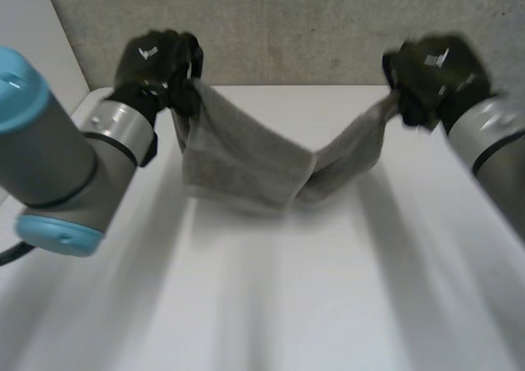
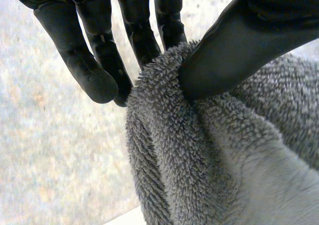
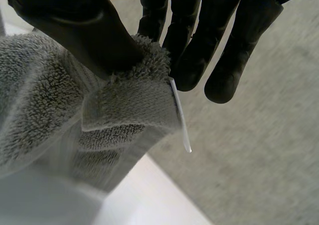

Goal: Fold the towel.

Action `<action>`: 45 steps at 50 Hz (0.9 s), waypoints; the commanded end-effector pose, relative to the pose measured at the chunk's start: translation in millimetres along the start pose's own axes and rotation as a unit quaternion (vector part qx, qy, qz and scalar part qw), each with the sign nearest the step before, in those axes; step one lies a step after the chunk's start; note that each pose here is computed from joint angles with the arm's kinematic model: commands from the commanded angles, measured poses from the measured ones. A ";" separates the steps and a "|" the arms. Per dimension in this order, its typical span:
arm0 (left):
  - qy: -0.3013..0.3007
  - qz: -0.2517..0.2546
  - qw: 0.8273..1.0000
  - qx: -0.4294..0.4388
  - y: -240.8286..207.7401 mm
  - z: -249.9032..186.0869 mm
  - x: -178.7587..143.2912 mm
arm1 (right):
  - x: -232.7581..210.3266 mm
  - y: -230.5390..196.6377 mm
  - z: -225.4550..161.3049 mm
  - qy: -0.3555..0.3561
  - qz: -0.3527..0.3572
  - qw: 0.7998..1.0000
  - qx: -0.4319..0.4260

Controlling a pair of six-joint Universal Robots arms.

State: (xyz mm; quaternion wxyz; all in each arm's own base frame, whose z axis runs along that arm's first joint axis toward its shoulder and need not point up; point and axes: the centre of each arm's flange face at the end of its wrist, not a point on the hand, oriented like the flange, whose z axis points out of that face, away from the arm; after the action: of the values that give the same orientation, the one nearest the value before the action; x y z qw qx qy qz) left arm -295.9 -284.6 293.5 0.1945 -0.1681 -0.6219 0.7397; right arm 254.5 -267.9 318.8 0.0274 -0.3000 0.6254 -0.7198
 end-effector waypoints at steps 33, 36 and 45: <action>0.000 0.010 0.959 -0.283 122.8 12.3 -94.0 | -53.6 78.4 54.9 -0.170 -0.006 0.963 -0.210; -0.020 0.055 0.959 -0.279 134.7 28.1 -105.8 | -62.5 87.5 73.5 -0.149 0.021 0.968 -0.201; -0.096 0.134 0.954 -0.252 139.7 61.0 -134.5 | -67.2 91.5 92.6 -0.091 0.050 0.978 -0.180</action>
State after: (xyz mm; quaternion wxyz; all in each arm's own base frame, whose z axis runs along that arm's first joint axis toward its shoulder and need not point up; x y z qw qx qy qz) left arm -225.4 -400.0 164.1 0.0447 -0.2338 -0.7898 0.5654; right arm 313.7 -335.5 210.6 0.0685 -0.3647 0.7577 -0.5368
